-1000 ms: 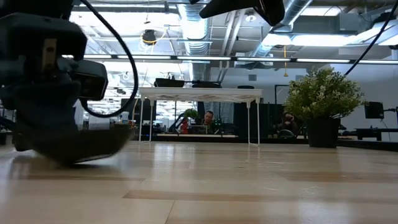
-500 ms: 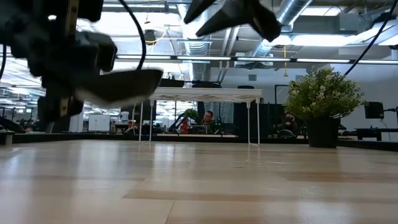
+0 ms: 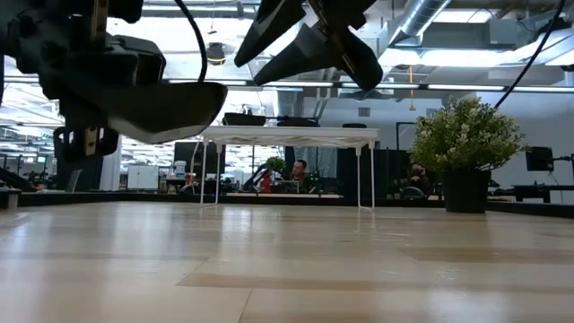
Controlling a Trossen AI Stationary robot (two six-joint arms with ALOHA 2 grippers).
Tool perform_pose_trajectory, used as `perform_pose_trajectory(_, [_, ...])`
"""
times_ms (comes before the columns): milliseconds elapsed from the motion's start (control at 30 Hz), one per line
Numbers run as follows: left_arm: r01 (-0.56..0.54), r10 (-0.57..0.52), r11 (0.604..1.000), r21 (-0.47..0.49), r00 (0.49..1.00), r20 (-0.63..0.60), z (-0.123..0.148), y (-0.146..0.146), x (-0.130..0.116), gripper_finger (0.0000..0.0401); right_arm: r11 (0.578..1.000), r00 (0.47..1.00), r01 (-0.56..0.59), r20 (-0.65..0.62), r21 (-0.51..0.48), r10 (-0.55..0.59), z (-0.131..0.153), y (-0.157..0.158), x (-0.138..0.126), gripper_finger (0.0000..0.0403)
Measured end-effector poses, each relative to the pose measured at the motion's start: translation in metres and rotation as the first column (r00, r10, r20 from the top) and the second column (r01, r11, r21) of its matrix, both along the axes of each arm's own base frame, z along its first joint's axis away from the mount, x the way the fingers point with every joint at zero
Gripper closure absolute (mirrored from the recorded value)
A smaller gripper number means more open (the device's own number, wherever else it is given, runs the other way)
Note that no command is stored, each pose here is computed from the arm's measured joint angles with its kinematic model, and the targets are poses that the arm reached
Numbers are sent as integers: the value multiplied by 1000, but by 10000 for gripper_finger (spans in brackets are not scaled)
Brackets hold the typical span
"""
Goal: Pick & Place Mini shaped plates
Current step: Stack the leaf-shaped plate on top of the leaf-shaped plate on the shelf
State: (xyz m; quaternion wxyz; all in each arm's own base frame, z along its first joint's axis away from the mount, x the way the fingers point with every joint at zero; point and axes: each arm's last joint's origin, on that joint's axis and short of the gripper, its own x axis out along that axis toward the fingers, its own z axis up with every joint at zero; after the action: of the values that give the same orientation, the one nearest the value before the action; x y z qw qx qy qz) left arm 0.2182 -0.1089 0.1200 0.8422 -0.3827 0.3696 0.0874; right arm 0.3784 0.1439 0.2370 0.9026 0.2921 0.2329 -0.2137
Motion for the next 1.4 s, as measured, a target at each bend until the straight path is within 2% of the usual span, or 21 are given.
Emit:
perform_pose_trajectory(167, [37, -42, 996, -85, 998, -53, -4, 4, 3, 397, 997, 998, -52, -29, 54, 54, -9, -2, 6, 289])
perform_pose_trajectory(367, [56, -67, 992, -115, 993, -94, -6, 7, 2, 397, 990, 995, -69, -59, 121, 77, -26, -10, 18, 289])
perform_pose_trajectory(467, [55, -70, 993, -101, 987, -145, -10, 9, -1, 397, 986, 991, -85, -91, 146, 98, -36, -13, 22, 289])
perform_pose_trajectory(600, [56, -72, 994, -90, 980, -187, -13, 10, -4, 397, 977, 988, -113, -79, 181, 129, -35, -12, 31, 289])
perform_pose_trajectory(867, [47, -65, 995, -91, 978, -200, -13, 10, -5, 397, 964, 984, -155, -50, 215, 169, -45, -6, 46, 289])
perform_pose_trajectory(1000, [45, -62, 995, -90, 976, -207, -14, 10, -5, 397, 964, 982, -157, -74, 214, 176, -53, -5, 50, 289])
perform_pose_trajectory(1400, [29, -50, 995, -100, 976, -210, -14, 10, -5, 397, 963, 984, -147, -61, 227, 165, -50, -5, 51, 297])
